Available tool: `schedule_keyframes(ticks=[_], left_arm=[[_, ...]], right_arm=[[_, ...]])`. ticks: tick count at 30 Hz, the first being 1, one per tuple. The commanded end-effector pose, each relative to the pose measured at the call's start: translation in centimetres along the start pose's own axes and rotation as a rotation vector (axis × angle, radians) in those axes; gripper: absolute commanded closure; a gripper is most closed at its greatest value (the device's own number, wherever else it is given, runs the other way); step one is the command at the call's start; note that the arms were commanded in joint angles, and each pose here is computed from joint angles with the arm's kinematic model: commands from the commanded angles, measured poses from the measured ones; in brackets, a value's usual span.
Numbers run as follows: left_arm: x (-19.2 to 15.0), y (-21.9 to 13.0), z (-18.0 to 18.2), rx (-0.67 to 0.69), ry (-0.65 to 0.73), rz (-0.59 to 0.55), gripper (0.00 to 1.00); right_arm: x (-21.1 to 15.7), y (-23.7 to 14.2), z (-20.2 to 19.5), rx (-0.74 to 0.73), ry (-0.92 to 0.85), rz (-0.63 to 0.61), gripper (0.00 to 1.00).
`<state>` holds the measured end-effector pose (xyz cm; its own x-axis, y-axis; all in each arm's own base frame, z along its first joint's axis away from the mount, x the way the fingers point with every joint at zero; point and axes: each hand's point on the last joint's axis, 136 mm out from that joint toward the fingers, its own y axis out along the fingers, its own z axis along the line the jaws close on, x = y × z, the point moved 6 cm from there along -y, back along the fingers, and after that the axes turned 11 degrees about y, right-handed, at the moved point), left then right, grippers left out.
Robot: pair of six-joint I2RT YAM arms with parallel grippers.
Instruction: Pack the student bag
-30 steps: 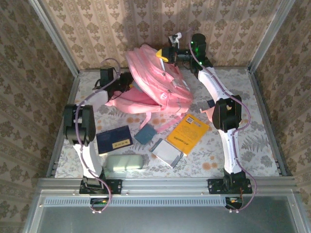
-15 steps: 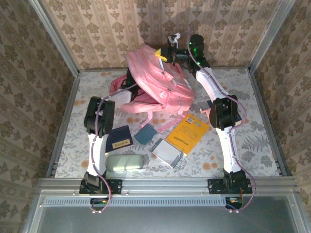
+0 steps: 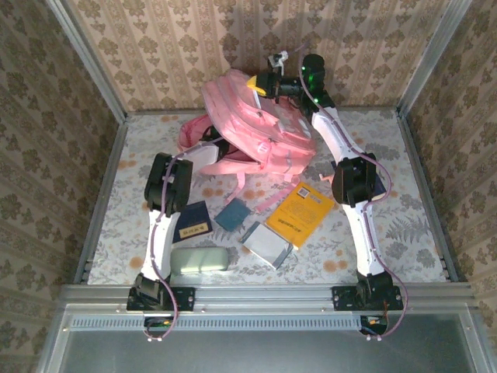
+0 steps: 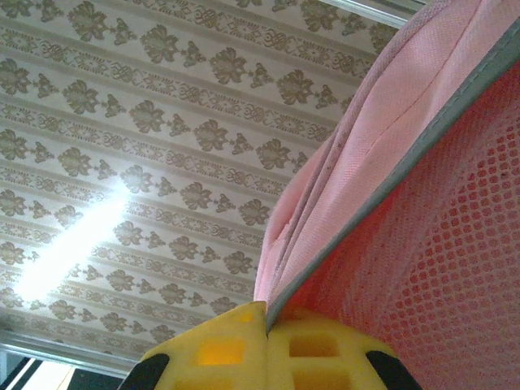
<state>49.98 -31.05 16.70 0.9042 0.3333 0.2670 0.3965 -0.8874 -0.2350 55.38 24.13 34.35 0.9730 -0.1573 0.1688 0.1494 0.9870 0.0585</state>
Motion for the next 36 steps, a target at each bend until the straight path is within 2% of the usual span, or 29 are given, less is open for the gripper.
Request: schedule_keyframes(ticks=[1, 6, 7, 13, 18, 24, 26, 30, 36], left_arm=[[1.8, -4.2, -4.2, -0.027, 0.106, -0.062, 0.0], [1.0, -8.5, -4.7, 0.044, 0.127, -0.109, 0.0], [1.3, -9.4, -4.6, 0.07, 0.126, -0.149, 0.0], [1.3, -13.9, -3.9, 0.181, 0.112, -0.186, 0.0], [0.1, -17.2, -3.0, 0.331, 0.105, -0.163, 0.0], [-1.3, -20.3, -3.9, 0.484, 0.168, -0.158, 0.0], [-1.7, -21.3, -4.4, 0.533, 0.179, -0.123, 0.0], [-3.6, -24.0, -4.5, 0.657, 0.22, -0.054, 0.0], [-6.8, -28.5, -5.3, 0.767, 0.284, -0.046, 0.0]], right_arm=[[-0.3, -0.8, 5.4, 0.031, -0.198, -0.039, 1.0], [-0.8, -1.5, 4.8, -0.14, -0.255, -0.087, 1.0], [-0.8, -1.5, 4.7, -0.152, -0.266, -0.091, 1.0], [-0.6, -1.9, 3.2, -0.219, -0.271, -0.108, 1.0], [-0.6, -2.1, 1.7, -0.283, -0.27, -0.115, 1.0], [-0.7, -2.2, 1.3, -0.326, -0.273, -0.129, 1.0], [-0.6, -2.3, 1.2, -0.34, -0.275, -0.141, 1.0], [-0.5, -2.6, 0.9, -0.387, -0.274, -0.166, 1.0], [-0.4, -2.9, 0.2, -0.435, -0.27, -0.183, 1.0]])
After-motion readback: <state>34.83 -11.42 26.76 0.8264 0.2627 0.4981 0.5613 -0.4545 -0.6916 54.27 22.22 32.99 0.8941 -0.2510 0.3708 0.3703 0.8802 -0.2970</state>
